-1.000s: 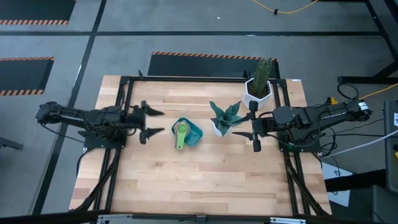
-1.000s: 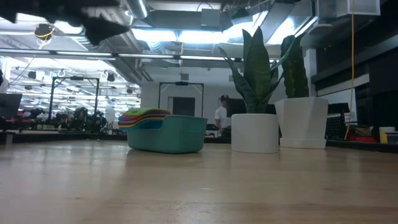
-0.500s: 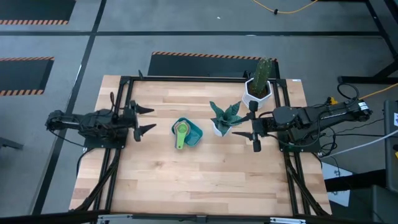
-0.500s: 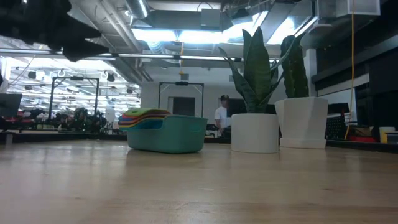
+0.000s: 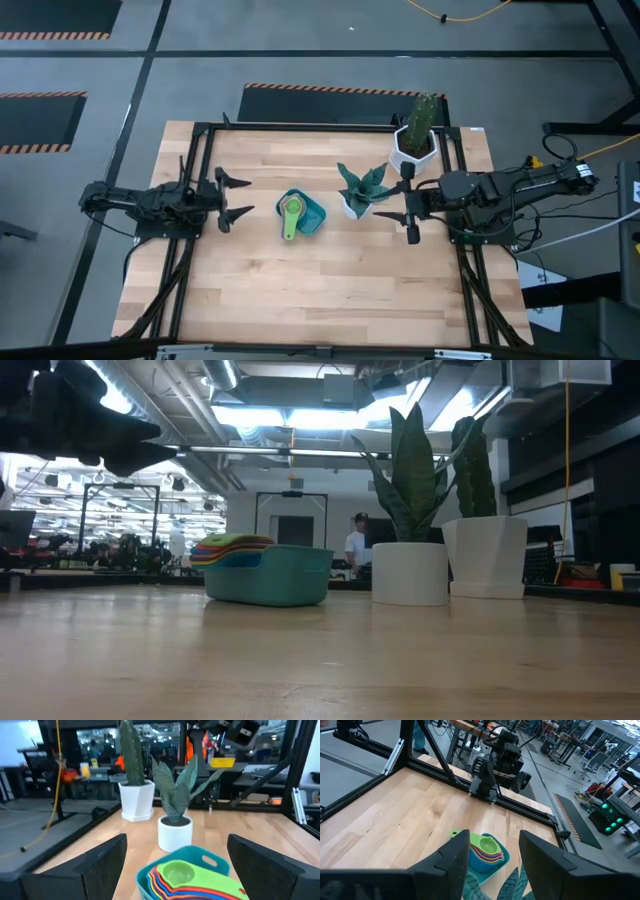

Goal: Nest measuring cups in basket
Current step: Return to Home Position

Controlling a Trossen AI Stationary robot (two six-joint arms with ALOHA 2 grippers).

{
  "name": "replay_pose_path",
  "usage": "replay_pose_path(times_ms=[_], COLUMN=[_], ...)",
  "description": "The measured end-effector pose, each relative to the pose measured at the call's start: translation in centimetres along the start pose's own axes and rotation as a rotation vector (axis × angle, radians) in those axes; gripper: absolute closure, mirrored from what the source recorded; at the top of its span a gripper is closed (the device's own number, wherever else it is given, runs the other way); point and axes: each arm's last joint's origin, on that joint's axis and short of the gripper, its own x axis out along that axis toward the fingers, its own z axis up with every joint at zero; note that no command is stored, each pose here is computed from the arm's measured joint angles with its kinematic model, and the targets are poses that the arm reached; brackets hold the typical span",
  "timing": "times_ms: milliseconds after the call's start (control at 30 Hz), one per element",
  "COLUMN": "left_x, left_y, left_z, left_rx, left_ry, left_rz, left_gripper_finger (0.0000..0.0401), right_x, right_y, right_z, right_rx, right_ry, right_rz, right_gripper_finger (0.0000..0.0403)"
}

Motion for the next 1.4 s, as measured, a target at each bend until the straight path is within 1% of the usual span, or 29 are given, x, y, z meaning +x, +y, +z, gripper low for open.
replay_pose_path(times_ms=[167,300,433,600,700,800,967,1067,1233,1367,1400], left_x=[0.0,0.0,0.1,0.1,0.1,0.1,0.1,0.1,0.1,0.1,0.1], left_y=[0.2,0.4,0.5,0.7,0.7,0.7,0.7,0.7,0.7,0.7,0.7], left_z=[0.1,0.0,0.0,0.0,0.0,0.0,0.0,0.0,0.0,0.0,0.0], left_rx=[0.043,0.025,0.023,0.026,0.033,0.032,0.033,0.032,0.032,0.033,0.033], left_ry=[-0.012,0.0,0.0,0.0,0.001,0.001,0.001,0.001,0.002,0.002,0.004], left_rz=[0.054,0.066,0.08,0.096,0.099,0.099,0.099,0.099,0.099,0.098,0.099], left_gripper_finger=[0.0062,0.0062,0.0062,0.0062,0.0062,0.0062,0.0062,0.0062,0.0062,0.0062,0.0062], right_x=[-0.4,-2.1,-5.2,-9.9,-12.3,-13.7,-15.0,-15.1,-15.4,-14.4,-14.1], right_y=[-0.2,-0.9,-1.5,-2.1,-2.3,-2.2,-1.6,-1.0,-0.2,0.3,0.3], right_z=[0.5,1.4,1.7,0.9,0.2,-0.9,-3.5,-5.4,-7.8,-8.6,-8.6], right_rx=[0.028,0.143,0.215,0.296,0.308,0.3,0.284,0.285,0.295,0.29,0.29], right_ry=[-0.039,-0.086,-0.139,-0.177,-0.218,-0.242,-0.288,-0.299,-0.364,-0.329,-0.339], right_rz=[-0.012,-0.022,-0.009,0.014,0.006,0.007,-0.006,-0.009,-0.023,-0.019,-0.021], right_gripper_finger=[0.0227,0.0227,0.0227,0.0227,0.0227,0.0227,0.0227,0.0227,0.0227,0.0227,0.0227])
